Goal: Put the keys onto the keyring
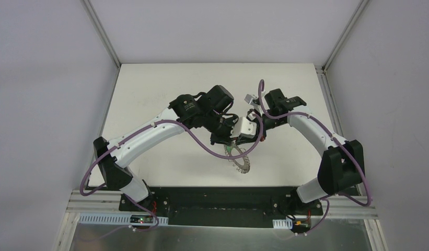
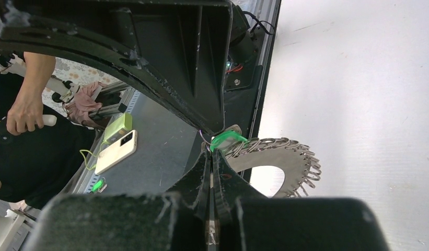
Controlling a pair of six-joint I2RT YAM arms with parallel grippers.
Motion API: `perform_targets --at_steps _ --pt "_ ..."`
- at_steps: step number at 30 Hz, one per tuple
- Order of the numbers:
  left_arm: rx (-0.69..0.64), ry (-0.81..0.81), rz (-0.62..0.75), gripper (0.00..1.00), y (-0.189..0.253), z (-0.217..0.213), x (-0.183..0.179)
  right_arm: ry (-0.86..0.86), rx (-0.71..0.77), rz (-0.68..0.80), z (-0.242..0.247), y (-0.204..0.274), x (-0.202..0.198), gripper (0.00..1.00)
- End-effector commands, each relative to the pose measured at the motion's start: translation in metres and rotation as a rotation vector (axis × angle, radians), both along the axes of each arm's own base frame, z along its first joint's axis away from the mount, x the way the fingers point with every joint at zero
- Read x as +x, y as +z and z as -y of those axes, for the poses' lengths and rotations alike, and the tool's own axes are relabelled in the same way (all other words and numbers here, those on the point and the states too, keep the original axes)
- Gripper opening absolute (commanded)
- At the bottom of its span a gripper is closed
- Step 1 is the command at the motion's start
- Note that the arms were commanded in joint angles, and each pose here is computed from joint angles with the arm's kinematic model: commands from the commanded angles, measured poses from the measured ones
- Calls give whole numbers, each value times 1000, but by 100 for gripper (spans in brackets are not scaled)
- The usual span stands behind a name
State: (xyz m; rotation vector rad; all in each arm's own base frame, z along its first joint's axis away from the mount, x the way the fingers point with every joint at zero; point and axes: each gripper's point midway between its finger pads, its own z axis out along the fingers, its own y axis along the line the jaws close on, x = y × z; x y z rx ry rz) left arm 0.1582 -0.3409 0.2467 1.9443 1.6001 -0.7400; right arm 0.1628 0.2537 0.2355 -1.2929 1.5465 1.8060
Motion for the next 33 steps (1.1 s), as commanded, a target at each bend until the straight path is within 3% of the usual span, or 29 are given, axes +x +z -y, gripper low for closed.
perform_targets --at_steps 1,24,33 --pt "-3 -70 -69 0 2 -6 -26 4 157 12 -1 37 10 0" --pt "45 -84 -24 0 -4 -6 -26 -22 131 -60 -1 36 24 0" --pt "8 36 9 0 8 -13 -1 5 169 45 3 36 2 0"
